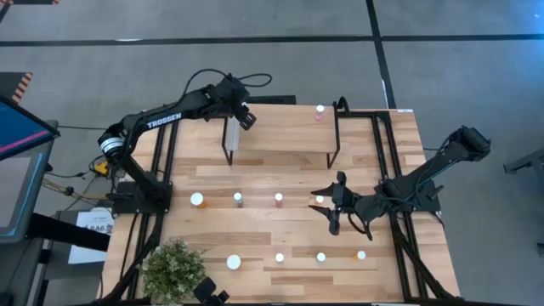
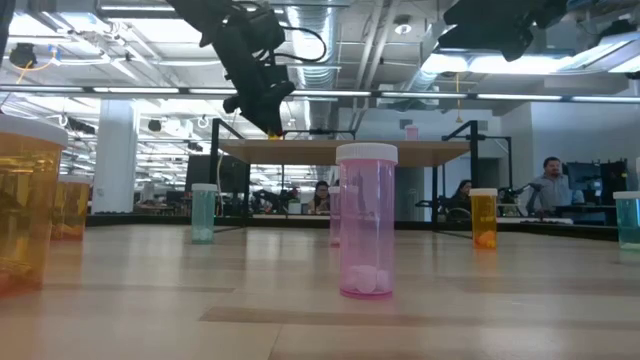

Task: Pick and place medicine bottles onto shelf by color
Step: Put the top left orange small pill bottle on the shelf

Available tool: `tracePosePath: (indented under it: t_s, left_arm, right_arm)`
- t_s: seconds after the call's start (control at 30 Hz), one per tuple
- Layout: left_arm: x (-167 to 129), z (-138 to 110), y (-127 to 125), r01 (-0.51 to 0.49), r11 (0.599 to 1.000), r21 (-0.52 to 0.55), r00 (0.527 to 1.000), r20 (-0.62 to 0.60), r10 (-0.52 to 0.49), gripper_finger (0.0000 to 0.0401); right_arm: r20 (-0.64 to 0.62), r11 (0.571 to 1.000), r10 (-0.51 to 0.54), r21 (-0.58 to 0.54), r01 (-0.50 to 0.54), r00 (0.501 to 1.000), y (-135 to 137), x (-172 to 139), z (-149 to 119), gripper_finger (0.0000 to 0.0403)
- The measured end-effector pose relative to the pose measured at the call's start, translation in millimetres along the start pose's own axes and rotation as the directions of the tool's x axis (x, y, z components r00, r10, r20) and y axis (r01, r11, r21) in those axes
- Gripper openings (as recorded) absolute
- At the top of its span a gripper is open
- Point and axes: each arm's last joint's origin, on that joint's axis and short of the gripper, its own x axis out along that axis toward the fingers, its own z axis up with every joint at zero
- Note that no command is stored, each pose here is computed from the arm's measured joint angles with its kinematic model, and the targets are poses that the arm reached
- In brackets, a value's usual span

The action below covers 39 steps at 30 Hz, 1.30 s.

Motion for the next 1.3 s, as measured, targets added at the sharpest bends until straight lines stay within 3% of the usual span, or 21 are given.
tracePosePath:
  t_s: [1.13,1.3]
  left_arm:
    - [0.3,-4.6,-0.3,0.005,1.0,-0.029,0.999,-0.043,-0.007,0.0108]
    - [0.6,-6.0,-0.3,0.004,1.0,-0.025,0.998,-0.055,-0.006,0.013]
  right_arm:
    - [-0.007,1.0,0.023,-0.002,-0.023,1.0,1.1,-0.4,-0.3,0.0216]
    - [-0.007,1.0,0.025,-0.002,-0.025,1.0,1.1,-0.4,-0.3,0.0216]
